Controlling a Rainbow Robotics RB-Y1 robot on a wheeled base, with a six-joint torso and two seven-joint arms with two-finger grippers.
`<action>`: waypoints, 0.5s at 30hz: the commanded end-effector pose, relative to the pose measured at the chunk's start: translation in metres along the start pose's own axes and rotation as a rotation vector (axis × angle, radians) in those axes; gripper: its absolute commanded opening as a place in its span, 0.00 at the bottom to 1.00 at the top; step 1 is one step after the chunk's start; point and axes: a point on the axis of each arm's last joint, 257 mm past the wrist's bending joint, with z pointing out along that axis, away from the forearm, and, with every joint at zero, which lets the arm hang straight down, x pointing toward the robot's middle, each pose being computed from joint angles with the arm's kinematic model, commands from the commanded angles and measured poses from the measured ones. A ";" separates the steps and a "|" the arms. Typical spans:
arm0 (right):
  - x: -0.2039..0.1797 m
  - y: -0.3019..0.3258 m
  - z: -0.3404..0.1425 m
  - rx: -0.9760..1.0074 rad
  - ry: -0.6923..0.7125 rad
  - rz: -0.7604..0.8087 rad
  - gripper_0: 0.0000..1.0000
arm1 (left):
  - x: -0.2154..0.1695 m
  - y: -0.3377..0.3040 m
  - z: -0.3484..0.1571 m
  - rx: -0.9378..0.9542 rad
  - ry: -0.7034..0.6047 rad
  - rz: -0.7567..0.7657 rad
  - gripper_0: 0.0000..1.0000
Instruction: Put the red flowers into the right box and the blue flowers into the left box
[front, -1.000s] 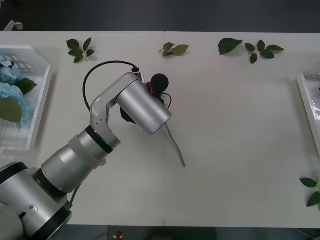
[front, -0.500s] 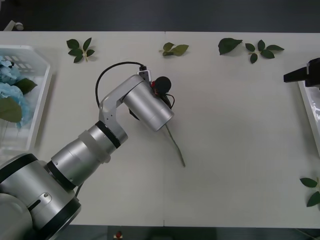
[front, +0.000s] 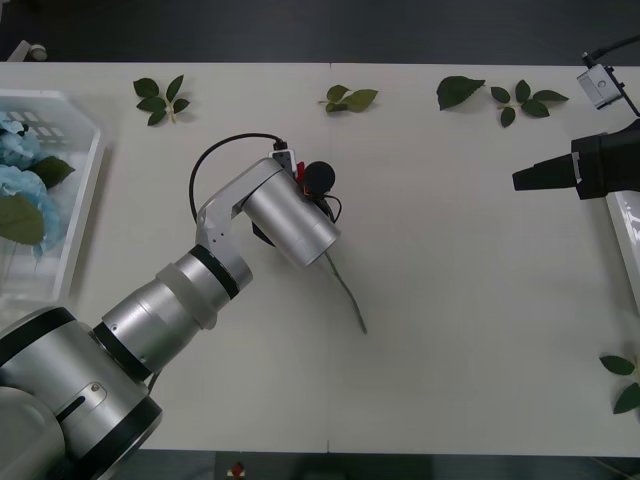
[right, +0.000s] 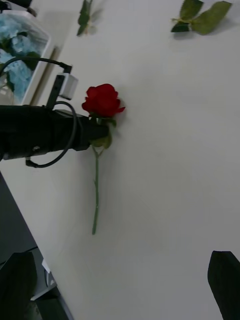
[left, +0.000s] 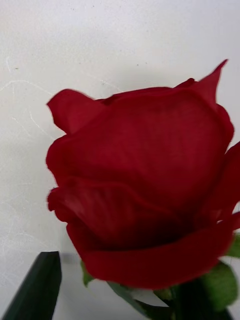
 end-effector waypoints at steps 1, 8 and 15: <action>-0.003 0.032 -0.016 -0.081 -0.036 -0.136 1.00 | -0.016 -0.023 -0.012 0.037 -0.039 0.049 0.00; 0.010 0.072 -0.031 -0.190 -0.084 -0.283 1.00 | -0.020 -0.021 -0.012 0.037 -0.048 0.053 0.00; 0.012 0.103 -0.046 -0.266 -0.130 -0.411 1.00 | -0.043 -0.013 -0.030 0.073 -0.070 0.048 0.00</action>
